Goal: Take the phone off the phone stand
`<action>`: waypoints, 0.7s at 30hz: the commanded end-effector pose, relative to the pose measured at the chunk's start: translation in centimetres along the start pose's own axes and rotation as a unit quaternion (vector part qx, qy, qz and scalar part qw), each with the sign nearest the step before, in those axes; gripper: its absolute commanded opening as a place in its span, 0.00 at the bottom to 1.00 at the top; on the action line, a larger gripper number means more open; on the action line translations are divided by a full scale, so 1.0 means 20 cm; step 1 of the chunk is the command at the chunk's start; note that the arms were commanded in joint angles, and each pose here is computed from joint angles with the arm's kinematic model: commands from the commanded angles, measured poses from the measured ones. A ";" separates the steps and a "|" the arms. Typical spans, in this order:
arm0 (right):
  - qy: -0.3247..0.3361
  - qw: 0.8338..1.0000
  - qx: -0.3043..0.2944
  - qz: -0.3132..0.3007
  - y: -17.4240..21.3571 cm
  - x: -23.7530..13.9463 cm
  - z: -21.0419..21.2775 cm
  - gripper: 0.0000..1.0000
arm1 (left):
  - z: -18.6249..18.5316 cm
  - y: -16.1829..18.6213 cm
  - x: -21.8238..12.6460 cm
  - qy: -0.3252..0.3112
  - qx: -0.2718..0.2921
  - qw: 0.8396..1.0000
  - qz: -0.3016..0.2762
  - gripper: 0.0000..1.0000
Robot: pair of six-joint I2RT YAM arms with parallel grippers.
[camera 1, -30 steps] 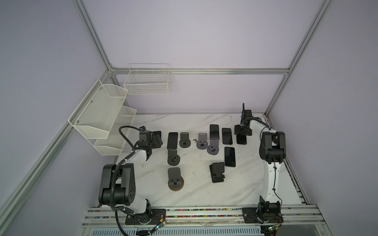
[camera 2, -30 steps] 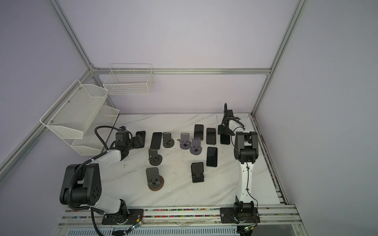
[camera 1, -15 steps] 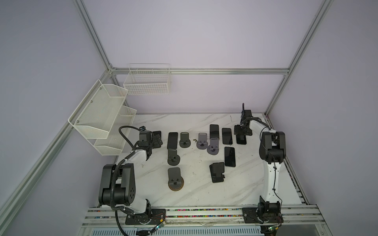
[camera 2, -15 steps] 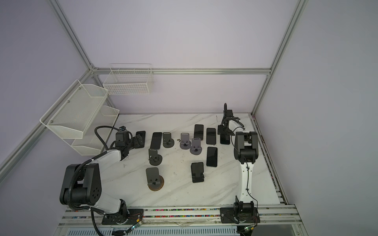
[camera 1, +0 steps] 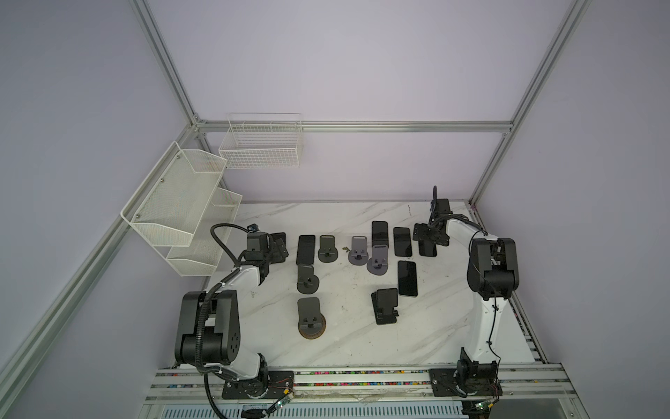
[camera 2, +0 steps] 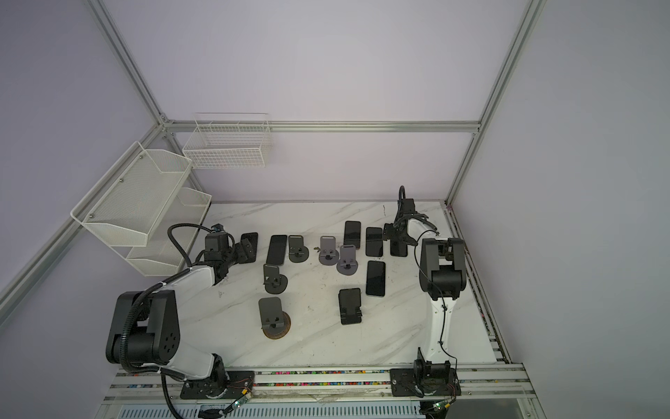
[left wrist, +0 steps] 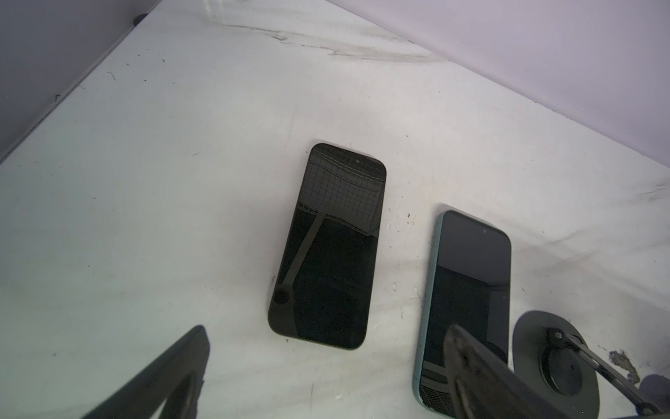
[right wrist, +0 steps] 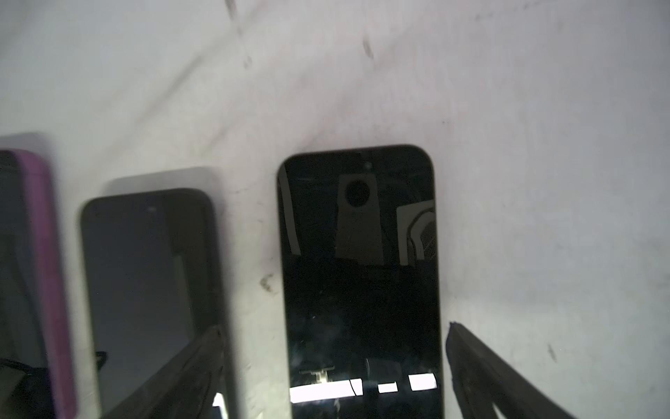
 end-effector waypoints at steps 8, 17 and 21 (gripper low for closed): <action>0.022 0.906 0.078 -0.415 -0.34 -1.04 -0.04 0.97 | -0.02 -0.02 -0.02 0.023 0.002 1.000 -0.013 1.00; 0.101 0.847 0.106 -0.510 0.00 -1.13 -0.17 0.98 | 0.00 -0.06 -0.08 0.031 -0.014 0.998 -0.056 1.00; 0.120 0.851 -0.018 -0.512 0.11 -1.00 -0.10 0.98 | 0.01 -0.06 -0.09 0.030 -0.016 0.998 -0.061 1.00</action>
Point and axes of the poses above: each gripper's point midway between its finger pads, its own x axis out along the fingers, its own z axis along the line the jaws close on, y = z × x, the point moved 2 cm from there along -x, back along the fingers, and after that the axes turned 15 degrees about -x, right-handed, at the moved point
